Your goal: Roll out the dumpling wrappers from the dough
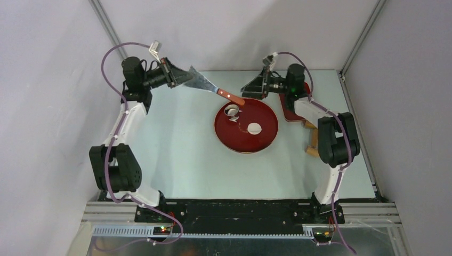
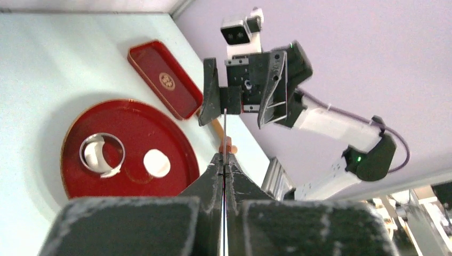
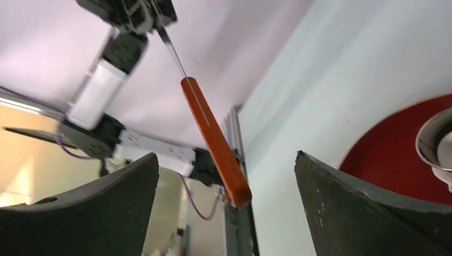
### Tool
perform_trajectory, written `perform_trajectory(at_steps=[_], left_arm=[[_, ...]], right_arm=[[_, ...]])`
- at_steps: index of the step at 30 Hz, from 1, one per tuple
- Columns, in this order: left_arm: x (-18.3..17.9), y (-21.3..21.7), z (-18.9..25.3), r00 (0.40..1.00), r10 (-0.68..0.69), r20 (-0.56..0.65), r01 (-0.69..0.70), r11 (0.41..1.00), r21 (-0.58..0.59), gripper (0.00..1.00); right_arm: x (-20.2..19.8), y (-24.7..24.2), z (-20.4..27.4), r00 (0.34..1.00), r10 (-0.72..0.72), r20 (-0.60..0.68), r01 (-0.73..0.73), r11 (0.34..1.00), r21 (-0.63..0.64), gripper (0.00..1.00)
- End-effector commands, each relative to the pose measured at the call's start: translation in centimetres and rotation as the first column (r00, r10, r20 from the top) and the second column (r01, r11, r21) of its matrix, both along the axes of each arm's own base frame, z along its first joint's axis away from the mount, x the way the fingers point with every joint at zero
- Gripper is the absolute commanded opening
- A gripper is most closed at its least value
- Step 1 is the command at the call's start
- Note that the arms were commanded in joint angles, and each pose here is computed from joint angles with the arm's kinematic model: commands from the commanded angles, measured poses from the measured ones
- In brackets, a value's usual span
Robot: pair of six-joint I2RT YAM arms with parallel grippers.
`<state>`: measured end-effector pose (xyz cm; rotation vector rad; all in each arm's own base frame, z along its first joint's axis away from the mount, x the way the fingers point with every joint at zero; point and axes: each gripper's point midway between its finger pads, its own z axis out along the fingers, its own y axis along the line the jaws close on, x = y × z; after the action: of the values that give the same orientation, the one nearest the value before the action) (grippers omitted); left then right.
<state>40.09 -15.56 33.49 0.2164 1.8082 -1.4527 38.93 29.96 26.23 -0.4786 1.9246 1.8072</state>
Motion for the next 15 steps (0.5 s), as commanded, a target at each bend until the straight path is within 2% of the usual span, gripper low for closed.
perform_trajectory(at_steps=[1, 7, 9, 10, 15], left_arm=[[0.9, 0.8, 6.5, 0.986, 0.155, 0.068, -0.148, 0.983, -0.107, 0.0], [2.4, 0.9, 6.4, 0.969, 0.247, -0.031, -0.248, 0.944, -0.218, 0.0], [2.7, 0.9, 4.4, 0.956, 0.279, -0.087, -0.292, 0.929, -0.229, 0.0], [2.7, 1.0, 4.3, 0.954, 0.289, -0.078, -0.299, 0.924, -0.24, 0.0], [1.6, -1.0, 1.5, 0.952, 0.271, -0.142, -0.302, 0.913, -0.276, 0.0]], right_arm=[[-2.0, -2.2, 9.2, 0.993, -0.047, 0.108, 0.012, 0.952, 0.306, 0.99], [-2.3, -1.6, 9.3, 0.991, -0.128, 0.036, 0.103, 0.912, 0.397, 0.99], [-3.0, -1.1, 9.5, 0.991, -0.129, 0.023, 0.106, 0.892, 0.44, 0.99], [-3.6, -0.5, 9.5, 0.992, -0.122, 0.025, 0.097, 0.884, 0.456, 0.99], [-5.4, 1.9, 9.5, 0.997, -0.073, 0.008, 0.06, 0.871, 0.488, 0.99]])
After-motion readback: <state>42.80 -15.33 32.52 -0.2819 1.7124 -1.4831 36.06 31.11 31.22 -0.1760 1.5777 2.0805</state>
